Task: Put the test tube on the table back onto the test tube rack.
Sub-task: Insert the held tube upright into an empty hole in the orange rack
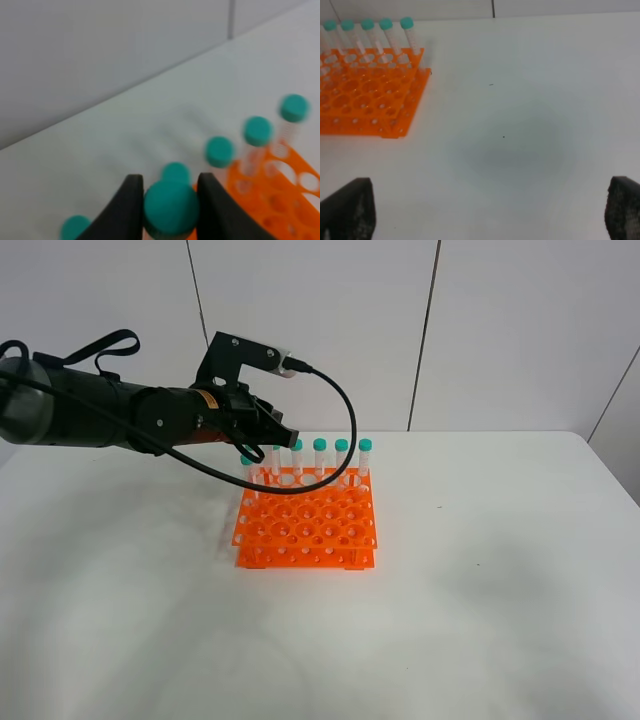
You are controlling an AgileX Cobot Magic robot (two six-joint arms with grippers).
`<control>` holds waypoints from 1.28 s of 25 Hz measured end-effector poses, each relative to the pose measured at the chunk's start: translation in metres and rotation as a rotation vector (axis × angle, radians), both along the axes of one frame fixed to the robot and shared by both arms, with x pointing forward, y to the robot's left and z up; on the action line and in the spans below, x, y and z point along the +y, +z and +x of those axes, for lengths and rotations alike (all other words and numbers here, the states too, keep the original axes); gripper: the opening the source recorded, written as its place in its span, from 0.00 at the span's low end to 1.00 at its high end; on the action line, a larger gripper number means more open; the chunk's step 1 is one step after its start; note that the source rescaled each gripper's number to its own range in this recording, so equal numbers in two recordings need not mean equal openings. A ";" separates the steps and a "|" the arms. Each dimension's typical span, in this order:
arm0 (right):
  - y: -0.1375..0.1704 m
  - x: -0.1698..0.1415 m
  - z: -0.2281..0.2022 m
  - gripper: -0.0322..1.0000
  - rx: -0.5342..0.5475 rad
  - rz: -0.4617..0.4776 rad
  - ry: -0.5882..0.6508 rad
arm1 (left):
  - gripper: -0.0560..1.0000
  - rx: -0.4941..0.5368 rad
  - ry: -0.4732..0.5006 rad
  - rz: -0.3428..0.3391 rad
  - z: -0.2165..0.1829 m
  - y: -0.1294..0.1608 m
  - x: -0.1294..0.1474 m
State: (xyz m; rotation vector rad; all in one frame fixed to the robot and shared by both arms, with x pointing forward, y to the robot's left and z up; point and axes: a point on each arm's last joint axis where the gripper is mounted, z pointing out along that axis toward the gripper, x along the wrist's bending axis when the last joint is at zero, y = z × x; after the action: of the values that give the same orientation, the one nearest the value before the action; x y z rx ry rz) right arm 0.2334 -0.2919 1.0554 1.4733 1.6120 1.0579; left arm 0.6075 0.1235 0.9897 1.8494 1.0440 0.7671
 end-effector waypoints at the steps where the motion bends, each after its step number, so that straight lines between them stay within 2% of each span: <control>1: 0.000 0.000 0.000 1.00 0.000 0.000 0.000 | 0.05 0.003 0.013 -0.006 0.002 0.000 0.004; 6: 0.000 0.000 0.000 1.00 0.000 0.000 0.000 | 0.05 0.011 0.001 -0.004 -0.003 -0.004 -0.001; 13: 0.000 0.000 0.000 1.00 0.000 0.000 0.000 | 0.05 -0.030 0.002 -0.014 -0.006 -0.013 0.000; 18: 0.000 0.000 0.000 1.00 0.000 0.000 0.000 | 0.05 -0.013 -0.004 0.011 -0.003 -0.027 -0.001; 29: 0.000 0.000 0.000 1.00 0.000 0.000 0.000 | 0.05 -0.049 -0.004 0.005 -0.001 -0.026 -0.002; 32: 0.000 0.000 0.000 1.00 0.000 0.000 0.000 | 0.05 -0.043 -0.009 0.021 0.000 -0.033 -0.002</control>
State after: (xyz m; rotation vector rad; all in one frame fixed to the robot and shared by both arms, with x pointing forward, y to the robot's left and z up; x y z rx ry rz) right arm 0.2334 -0.2919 1.0554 1.4733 1.6120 1.0579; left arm 0.6075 0.1211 0.9564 1.8458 1.0031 0.8118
